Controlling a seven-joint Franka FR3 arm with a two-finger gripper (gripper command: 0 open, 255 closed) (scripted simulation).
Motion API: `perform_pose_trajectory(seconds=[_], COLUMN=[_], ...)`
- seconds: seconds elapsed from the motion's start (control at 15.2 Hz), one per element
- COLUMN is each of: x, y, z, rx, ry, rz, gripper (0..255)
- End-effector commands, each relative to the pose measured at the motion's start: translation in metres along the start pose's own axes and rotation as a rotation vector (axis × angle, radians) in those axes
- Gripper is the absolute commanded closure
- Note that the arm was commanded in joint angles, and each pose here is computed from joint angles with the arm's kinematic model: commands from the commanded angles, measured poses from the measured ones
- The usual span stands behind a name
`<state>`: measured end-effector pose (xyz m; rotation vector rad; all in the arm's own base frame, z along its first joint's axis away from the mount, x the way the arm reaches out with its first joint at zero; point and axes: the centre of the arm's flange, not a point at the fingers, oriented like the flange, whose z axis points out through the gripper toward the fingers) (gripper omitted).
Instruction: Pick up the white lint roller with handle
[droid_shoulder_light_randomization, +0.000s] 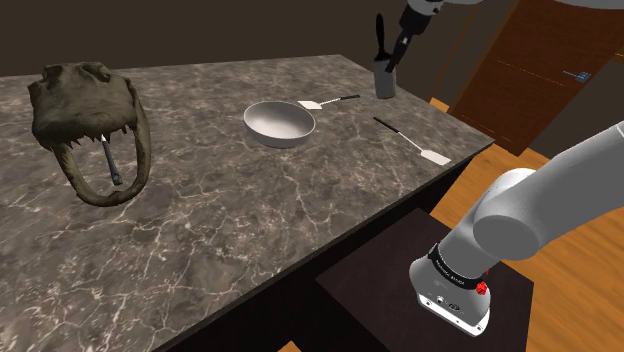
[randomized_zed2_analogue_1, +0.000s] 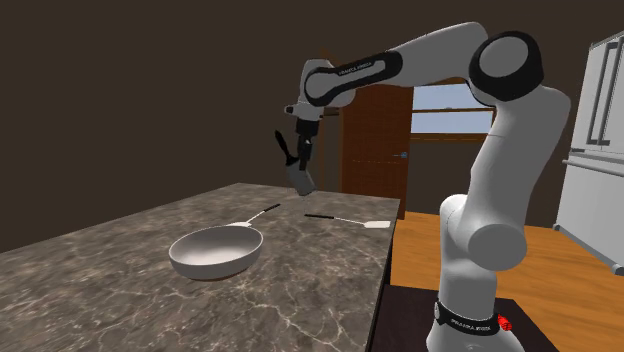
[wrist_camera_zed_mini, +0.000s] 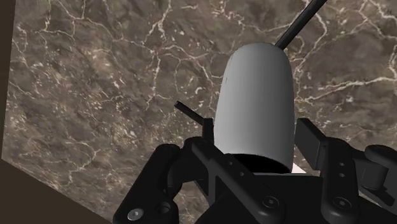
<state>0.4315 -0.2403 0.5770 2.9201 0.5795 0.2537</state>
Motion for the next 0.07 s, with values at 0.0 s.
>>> perform_pose_trajectory(seconds=[0.0], x=[0.0014], y=[0.0006], z=[-0.0031], rx=[0.000], ry=[0.000], rz=[0.000], gripper=[255])
